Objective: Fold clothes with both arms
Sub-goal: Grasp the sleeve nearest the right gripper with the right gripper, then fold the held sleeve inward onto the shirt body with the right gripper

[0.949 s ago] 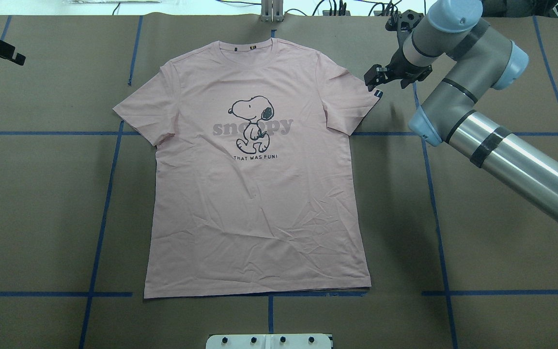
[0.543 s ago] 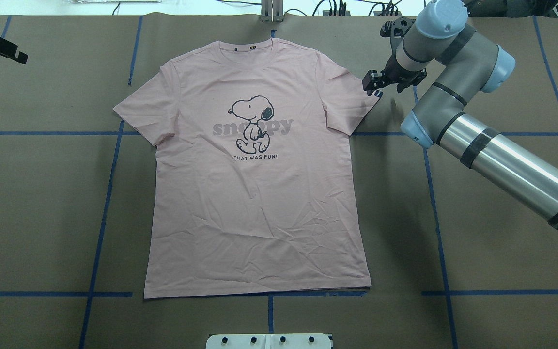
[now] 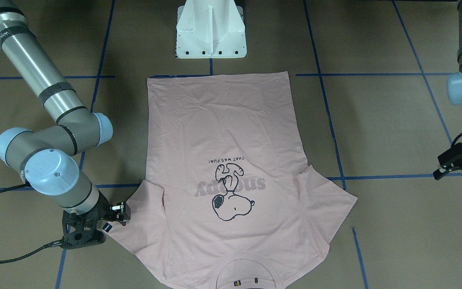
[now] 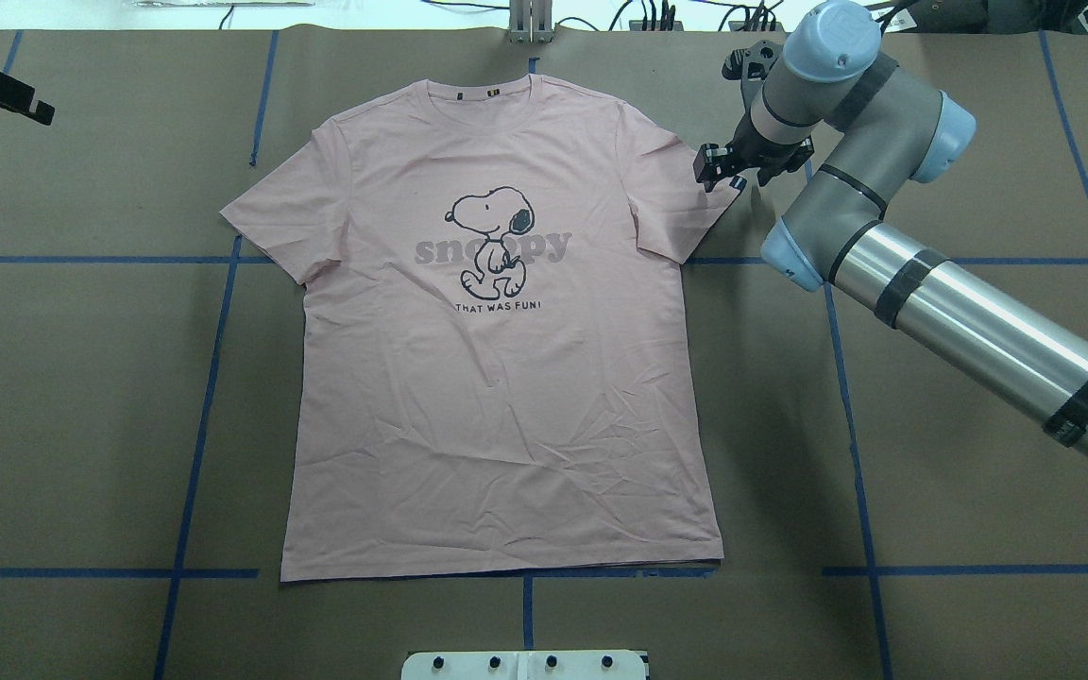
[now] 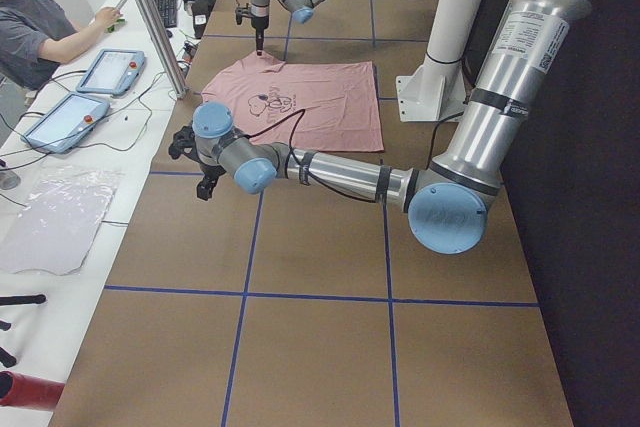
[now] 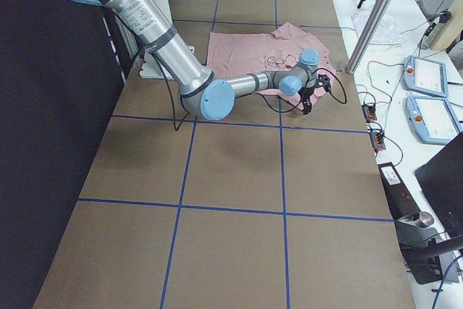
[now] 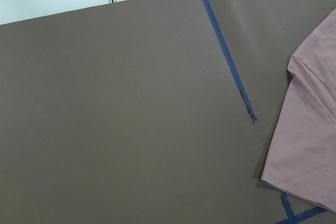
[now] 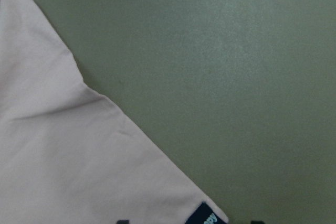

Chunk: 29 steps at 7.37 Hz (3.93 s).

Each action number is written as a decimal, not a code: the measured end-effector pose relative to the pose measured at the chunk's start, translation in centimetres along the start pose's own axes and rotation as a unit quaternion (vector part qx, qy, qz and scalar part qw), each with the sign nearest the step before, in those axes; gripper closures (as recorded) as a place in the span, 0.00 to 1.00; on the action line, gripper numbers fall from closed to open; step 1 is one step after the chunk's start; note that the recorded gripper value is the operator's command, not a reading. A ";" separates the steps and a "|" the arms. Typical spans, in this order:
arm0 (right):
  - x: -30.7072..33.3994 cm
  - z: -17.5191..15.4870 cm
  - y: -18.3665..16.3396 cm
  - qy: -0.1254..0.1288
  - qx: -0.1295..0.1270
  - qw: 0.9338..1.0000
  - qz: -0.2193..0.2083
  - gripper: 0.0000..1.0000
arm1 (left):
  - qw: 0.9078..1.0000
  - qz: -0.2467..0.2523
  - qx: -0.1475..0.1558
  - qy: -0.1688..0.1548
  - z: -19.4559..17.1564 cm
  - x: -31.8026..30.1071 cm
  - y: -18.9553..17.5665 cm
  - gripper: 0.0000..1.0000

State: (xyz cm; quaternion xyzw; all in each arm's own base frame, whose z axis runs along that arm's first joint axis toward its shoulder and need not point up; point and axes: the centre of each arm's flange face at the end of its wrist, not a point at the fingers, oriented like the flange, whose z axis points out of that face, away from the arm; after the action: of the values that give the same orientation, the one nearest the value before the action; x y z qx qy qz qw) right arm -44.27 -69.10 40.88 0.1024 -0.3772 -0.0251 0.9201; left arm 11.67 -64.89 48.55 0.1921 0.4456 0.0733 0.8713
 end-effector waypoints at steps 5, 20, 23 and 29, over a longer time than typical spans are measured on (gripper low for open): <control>-1.1 -1.0 -0.9 -0.007 0.007 1.000 -0.003 1.00 | 1.000 -0.001 0.000 0.000 -0.1 0.1 -0.1 0.00; -24.2 -8.2 -0.4 -0.061 0.054 0.995 0.054 0.00 | 0.996 -0.074 0.030 -0.029 6.9 9.5 -1.8 0.00; -16.8 -10.9 -0.8 -0.005 0.001 0.997 0.078 0.00 | 0.986 -0.135 0.059 -0.074 13.6 16.0 0.3 0.00; -8.7 -11.7 -0.3 0.002 -0.025 0.999 0.034 0.00 | 0.980 -0.153 0.078 -0.100 20.6 17.5 4.5 0.14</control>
State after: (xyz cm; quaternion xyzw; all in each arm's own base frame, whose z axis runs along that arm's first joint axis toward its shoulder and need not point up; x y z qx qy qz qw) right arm -42.31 -66.37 26.65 0.0669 -0.3779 -0.0034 0.9234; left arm 38.83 -61.11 48.09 0.1954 0.3846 -0.1151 0.8948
